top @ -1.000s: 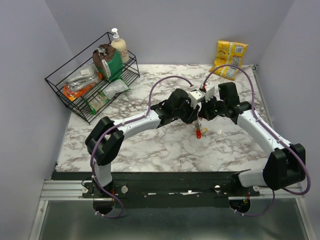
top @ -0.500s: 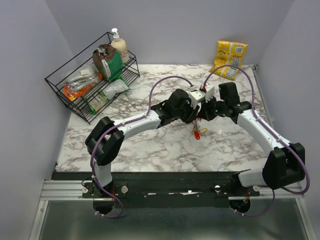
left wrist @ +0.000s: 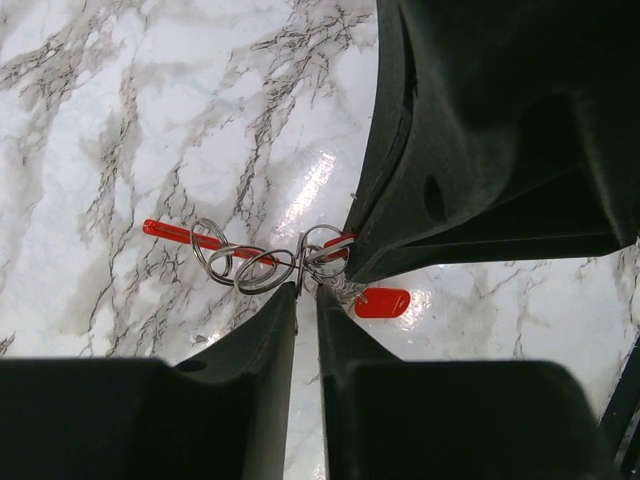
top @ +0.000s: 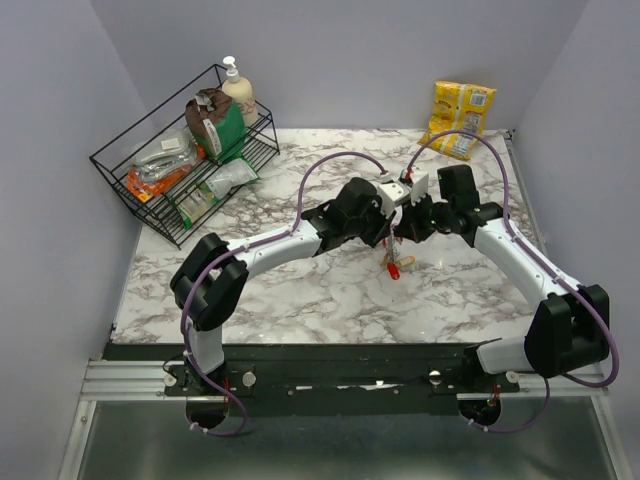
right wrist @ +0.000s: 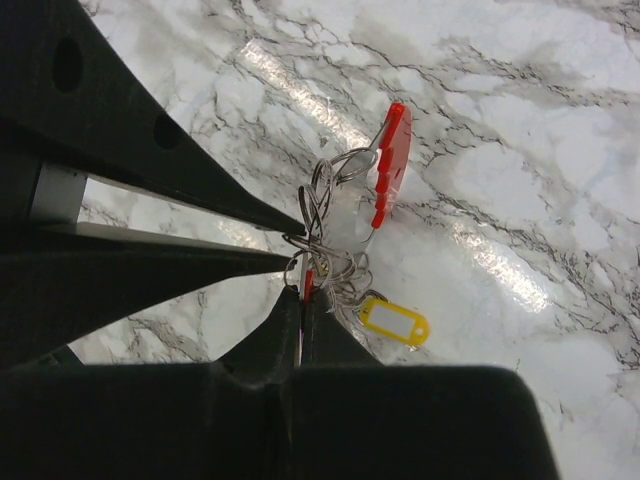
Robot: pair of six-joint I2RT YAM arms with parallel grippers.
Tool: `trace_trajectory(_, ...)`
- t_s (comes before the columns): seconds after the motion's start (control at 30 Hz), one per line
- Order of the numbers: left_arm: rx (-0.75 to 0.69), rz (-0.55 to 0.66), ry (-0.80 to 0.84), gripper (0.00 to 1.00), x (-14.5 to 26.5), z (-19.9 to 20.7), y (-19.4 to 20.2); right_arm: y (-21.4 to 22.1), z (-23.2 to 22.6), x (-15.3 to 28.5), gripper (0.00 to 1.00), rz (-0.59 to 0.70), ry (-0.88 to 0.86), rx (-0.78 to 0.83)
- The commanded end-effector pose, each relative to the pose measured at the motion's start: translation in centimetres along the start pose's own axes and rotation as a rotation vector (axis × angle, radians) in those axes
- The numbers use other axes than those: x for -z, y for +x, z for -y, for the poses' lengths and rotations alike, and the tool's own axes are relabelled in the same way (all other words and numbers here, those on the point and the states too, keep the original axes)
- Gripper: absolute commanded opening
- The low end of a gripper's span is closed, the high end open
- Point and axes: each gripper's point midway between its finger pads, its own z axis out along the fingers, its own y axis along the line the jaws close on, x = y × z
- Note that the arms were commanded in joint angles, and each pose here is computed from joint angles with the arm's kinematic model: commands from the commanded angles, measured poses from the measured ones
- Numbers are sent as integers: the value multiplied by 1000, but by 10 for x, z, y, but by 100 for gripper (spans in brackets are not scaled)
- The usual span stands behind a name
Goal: Remove the keys from the keyring
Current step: Remove the key from the keyring.
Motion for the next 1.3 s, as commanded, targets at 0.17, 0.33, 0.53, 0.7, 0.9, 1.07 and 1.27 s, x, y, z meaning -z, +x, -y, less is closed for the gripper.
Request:
trace_trajectory(0.17,-32,96,45,0,-3,-5,-31,10,-12,-2,1,-40,-67,28)
trace_trajectory(0.33,-16,110,49,0,2,-11,-34,10,-10,-1,1,-41,-53,31)
trace_trajectory(0.53,4,147,49,0,15,-21,-39,12,-4,-2,1,-53,-29,14)
trace_trajectory(0.7,41,171,65,0,22,-27,-39,12,-3,-1,1,-52,-24,10)
trace_trajectory(0.9,44,178,96,0,27,-21,-38,13,-2,-1,1,-56,-25,6)
trace_trajectory(1.07,61,184,128,0,30,-16,-41,16,1,-2,1,-67,-20,5)
trace_trajectory(1.27,82,197,155,0,34,-13,-45,21,2,-7,1,-91,-30,8)
